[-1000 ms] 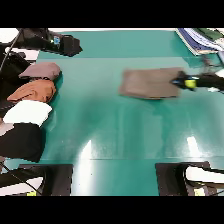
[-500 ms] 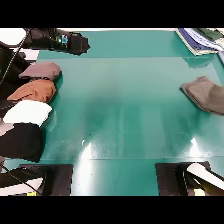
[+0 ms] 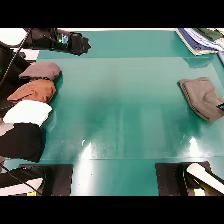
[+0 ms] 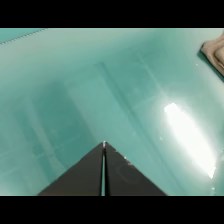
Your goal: Fold the shirts.
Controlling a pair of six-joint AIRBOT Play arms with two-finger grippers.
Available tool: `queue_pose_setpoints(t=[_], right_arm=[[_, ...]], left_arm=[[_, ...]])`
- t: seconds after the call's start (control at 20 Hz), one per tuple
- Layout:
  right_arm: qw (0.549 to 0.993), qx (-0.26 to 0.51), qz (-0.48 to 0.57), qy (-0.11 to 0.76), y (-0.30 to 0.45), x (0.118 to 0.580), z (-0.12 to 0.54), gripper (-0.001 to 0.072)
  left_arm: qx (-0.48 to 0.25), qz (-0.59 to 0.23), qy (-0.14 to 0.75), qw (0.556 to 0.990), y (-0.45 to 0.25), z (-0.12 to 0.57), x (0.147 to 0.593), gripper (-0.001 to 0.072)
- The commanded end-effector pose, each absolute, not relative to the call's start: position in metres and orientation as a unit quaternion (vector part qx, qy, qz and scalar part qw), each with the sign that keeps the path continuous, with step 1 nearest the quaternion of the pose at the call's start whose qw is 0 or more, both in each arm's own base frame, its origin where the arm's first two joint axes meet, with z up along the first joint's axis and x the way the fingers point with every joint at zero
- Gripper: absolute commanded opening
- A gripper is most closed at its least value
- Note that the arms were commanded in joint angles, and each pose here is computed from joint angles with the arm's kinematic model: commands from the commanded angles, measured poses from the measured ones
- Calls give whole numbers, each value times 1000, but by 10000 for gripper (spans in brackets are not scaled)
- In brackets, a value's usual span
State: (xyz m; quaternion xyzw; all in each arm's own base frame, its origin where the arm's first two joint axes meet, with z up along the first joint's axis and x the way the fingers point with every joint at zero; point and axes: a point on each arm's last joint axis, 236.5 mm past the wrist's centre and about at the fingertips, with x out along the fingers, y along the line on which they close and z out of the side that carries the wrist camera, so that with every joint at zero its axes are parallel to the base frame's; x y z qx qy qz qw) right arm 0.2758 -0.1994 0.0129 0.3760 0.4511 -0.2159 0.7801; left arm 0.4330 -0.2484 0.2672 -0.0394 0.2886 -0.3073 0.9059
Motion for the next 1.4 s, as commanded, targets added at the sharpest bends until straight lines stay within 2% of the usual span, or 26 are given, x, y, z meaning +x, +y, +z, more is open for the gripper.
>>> queue_pose_setpoints(t=[0.0,0.1,0.15,0.25,0.45,0.6,0.75,0.85,0.95,1.0,1.35], right_arm=[[749,300,-239,540,-208,231,13,539],[739,268,-293,545,-236,205,39,539],[745,277,-324,514,-248,203,60,535],[782,293,-325,443,-249,222,101,530],[862,305,-197,355,-174,295,161,530],[891,256,-86,366,-93,328,176,521],[897,200,16,394,-15,341,175,511],[899,160,67,402,26,343,175,339],[900,126,107,404,58,342,175,81],[898,112,125,406,72,339,175,17],[892,98,162,411,100,332,175,17]], left_arm=[[-30,-310,287,906,-248,267,432,28],[-30,-310,287,906,-248,267,432,28],[-30,-311,287,906,-248,267,432,28],[-30,-311,288,905,-248,267,432,28],[-32,-309,281,908,-248,270,434,29],[-30,-311,291,904,-248,266,431,29],[-36,-312,281,907,-250,271,433,29],[-40,-310,268,911,-250,276,437,29],[-44,-308,254,916,-250,282,441,29],[-46,-307,248,918,-250,285,443,29],[-48,-306,242,920,-250,287,444,29]])
